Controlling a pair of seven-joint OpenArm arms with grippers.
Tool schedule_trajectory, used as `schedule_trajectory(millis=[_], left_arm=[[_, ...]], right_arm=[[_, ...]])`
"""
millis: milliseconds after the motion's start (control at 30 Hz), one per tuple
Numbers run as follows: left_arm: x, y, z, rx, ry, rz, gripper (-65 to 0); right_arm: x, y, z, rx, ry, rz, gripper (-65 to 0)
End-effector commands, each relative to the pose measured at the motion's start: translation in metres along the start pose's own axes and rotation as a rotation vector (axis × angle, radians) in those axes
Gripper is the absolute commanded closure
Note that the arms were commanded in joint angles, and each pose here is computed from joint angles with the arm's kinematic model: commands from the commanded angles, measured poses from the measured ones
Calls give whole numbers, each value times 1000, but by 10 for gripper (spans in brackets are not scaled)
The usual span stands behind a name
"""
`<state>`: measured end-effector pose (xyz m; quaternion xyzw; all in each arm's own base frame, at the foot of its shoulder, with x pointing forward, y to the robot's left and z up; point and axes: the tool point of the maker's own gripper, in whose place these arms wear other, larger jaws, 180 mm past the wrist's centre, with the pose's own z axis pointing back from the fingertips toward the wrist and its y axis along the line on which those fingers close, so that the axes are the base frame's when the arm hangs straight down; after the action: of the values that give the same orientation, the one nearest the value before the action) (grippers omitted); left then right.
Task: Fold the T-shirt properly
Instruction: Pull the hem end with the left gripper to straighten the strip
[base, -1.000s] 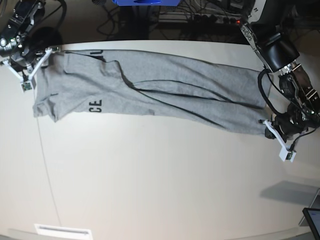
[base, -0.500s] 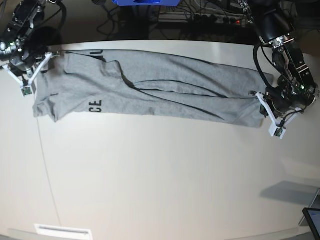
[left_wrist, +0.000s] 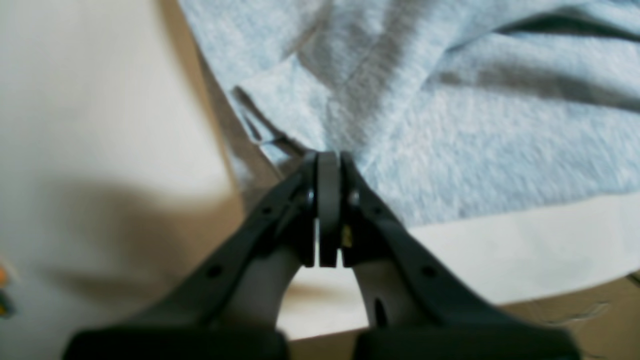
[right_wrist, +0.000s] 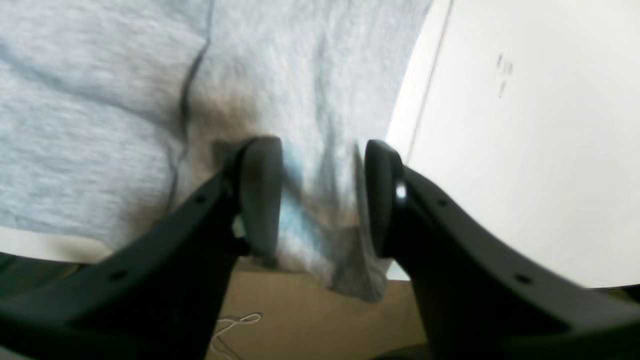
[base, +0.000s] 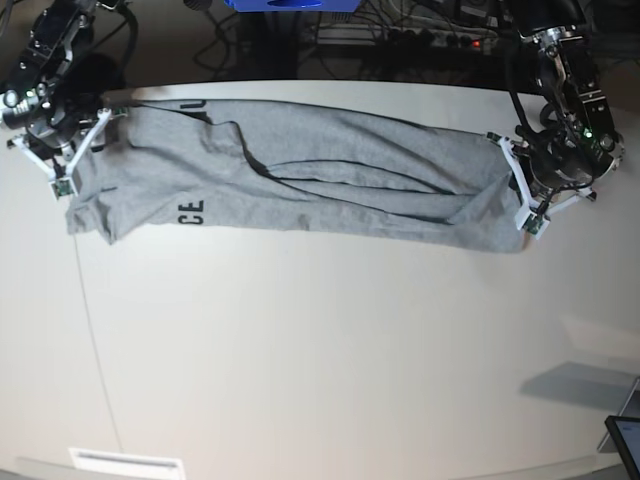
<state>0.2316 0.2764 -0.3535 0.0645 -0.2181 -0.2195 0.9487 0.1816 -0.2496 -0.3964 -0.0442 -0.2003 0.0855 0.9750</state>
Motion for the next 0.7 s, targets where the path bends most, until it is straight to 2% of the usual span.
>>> schedule_trajectory(millis=[0, 267, 667], left_arm=[[5, 7, 9, 27, -17, -39, 0], [-14, 17, 19, 61, 45, -104, 0], [-16, 47, 32, 134, 84, -166, 0]], right_arm=[[8, -5, 4, -14, -30, 6, -258], [8, -6, 4, -16, -30, 3, -258], [8, -6, 4, -16, -32, 1, -258]])
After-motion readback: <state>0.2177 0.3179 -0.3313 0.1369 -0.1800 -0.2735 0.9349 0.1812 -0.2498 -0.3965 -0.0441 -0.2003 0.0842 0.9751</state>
